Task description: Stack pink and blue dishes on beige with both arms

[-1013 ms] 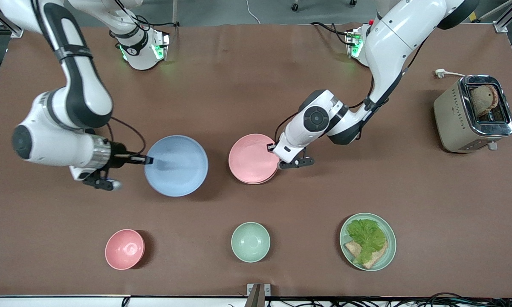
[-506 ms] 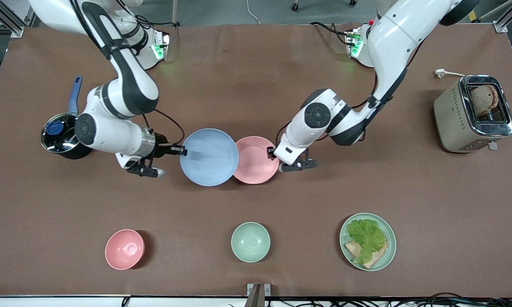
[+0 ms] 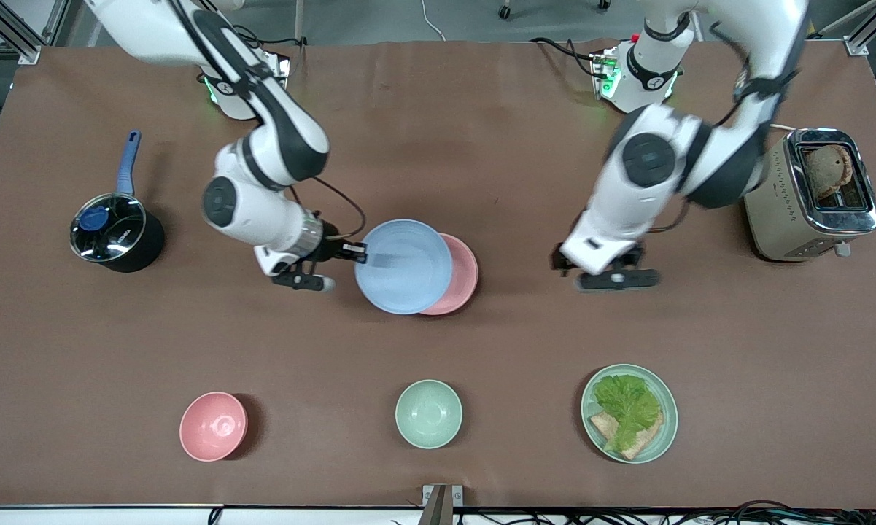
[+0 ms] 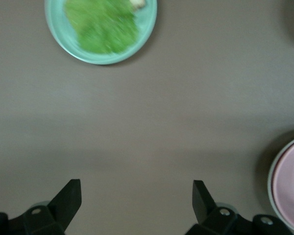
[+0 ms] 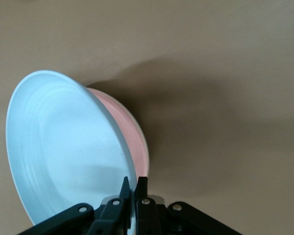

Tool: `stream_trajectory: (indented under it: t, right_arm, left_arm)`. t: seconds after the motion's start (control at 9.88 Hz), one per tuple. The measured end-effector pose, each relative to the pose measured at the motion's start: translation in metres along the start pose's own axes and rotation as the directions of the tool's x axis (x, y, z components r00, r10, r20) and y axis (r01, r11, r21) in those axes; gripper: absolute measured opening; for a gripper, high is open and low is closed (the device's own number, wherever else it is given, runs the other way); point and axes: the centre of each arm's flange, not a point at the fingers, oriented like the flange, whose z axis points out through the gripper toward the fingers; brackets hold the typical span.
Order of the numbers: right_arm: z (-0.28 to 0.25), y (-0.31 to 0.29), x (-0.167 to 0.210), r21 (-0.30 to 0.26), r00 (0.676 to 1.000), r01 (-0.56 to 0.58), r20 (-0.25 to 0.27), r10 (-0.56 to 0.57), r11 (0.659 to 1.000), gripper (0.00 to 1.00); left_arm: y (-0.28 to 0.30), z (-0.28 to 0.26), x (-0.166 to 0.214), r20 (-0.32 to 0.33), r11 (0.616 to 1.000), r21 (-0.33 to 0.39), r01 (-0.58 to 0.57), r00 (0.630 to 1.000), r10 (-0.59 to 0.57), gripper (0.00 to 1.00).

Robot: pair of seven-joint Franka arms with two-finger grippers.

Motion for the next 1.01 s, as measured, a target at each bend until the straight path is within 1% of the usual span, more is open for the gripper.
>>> stream_trajectory:
  t: [0.2,0.3,0.51,0.61,0.71,0.81,0.91,1.01]
  right_arm:
    - [0.039,-0.002,-0.005,0.011,1.000,0.001,-0.022,-0.001,1.000,0.06]
    - [0.050,-0.002,-0.007,0.013,1.000,-0.005,-0.028,0.005,1.000,0.06]
    - [0.058,-0.003,-0.013,0.010,1.000,-0.007,-0.025,0.007,1.000,0.07]
    - [0.058,-0.003,-0.012,0.010,1.000,-0.010,-0.026,0.010,1.000,0.18]
    - [0.057,-0.002,-0.011,0.010,1.000,-0.012,-0.027,0.013,1.000,0.32]
    - [0.054,-0.002,-0.009,0.014,0.999,-0.014,-0.037,0.014,1.000,0.49]
    - [0.042,-0.001,-0.001,0.021,0.998,-0.014,-0.064,0.016,1.000,0.63]
    - [0.015,0.005,0.015,0.021,0.993,-0.010,-0.116,0.012,1.000,0.78]
  left_arm:
    - [-0.077,-0.054,0.009,-0.019,0.998,0.009,-0.062,0.998,0.062,1.00]
    - [-0.110,-0.084,0.009,-0.018,0.996,0.012,-0.086,0.996,0.087,1.00]
    - [-0.169,-0.149,0.001,0.000,0.992,-0.014,-0.128,0.992,0.128,1.00]
    - [-0.193,-0.177,-0.005,0.019,0.990,-0.022,-0.139,0.990,0.139,1.00]
    - [-0.210,-0.201,-0.011,0.027,0.991,-0.024,-0.134,0.990,0.135,1.00]
    - [-0.221,-0.219,-0.016,0.018,0.992,-0.023,-0.121,0.992,0.121,1.00]
    - [-0.226,-0.231,-0.018,0.000,0.994,-0.021,-0.111,0.994,0.111,1.00]
    - [-0.229,-0.243,-0.018,-0.021,0.994,-0.019,-0.107,0.994,0.107,1.00]
